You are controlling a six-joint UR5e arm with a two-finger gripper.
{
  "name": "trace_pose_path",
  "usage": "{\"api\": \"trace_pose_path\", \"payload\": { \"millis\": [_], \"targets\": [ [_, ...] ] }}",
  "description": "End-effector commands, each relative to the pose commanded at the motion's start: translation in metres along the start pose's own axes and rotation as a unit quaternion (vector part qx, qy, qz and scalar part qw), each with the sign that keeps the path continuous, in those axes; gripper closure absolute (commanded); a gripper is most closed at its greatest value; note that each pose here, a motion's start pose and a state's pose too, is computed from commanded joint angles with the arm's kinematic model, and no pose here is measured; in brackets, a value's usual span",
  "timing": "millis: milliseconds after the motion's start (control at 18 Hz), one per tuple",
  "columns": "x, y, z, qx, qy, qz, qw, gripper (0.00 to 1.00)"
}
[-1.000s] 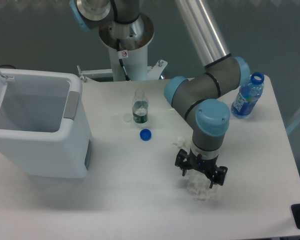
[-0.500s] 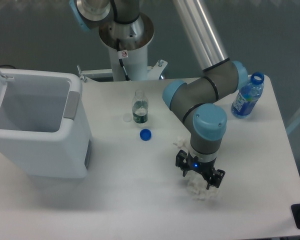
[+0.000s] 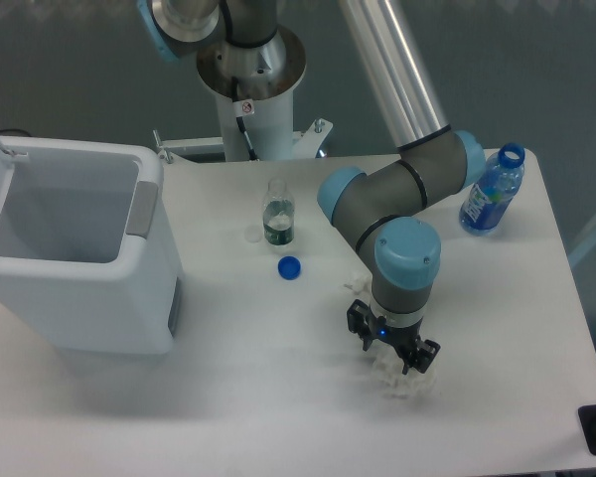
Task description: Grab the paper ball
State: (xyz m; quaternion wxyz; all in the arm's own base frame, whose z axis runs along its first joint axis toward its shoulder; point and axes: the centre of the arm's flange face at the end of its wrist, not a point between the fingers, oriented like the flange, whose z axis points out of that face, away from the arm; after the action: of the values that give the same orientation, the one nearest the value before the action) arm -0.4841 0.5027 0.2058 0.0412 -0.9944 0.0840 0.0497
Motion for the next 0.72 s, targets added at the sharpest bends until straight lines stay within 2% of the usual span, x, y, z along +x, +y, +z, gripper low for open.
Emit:
{"api": "trace_pose_path", "payload": {
  "millis": [111,500,722],
  "targets": [
    [-0.001,0.001,-0.001,0.001,0.000,-0.001,1.0000,0.99],
    [-0.002,0.001,-0.011,0.005,-0.006,-0.003,1.0000,1.00],
    [-0.007,-0.002,-0.039,0.015,-0.026,-0.022,0.9993,1.00]
  ]
}}
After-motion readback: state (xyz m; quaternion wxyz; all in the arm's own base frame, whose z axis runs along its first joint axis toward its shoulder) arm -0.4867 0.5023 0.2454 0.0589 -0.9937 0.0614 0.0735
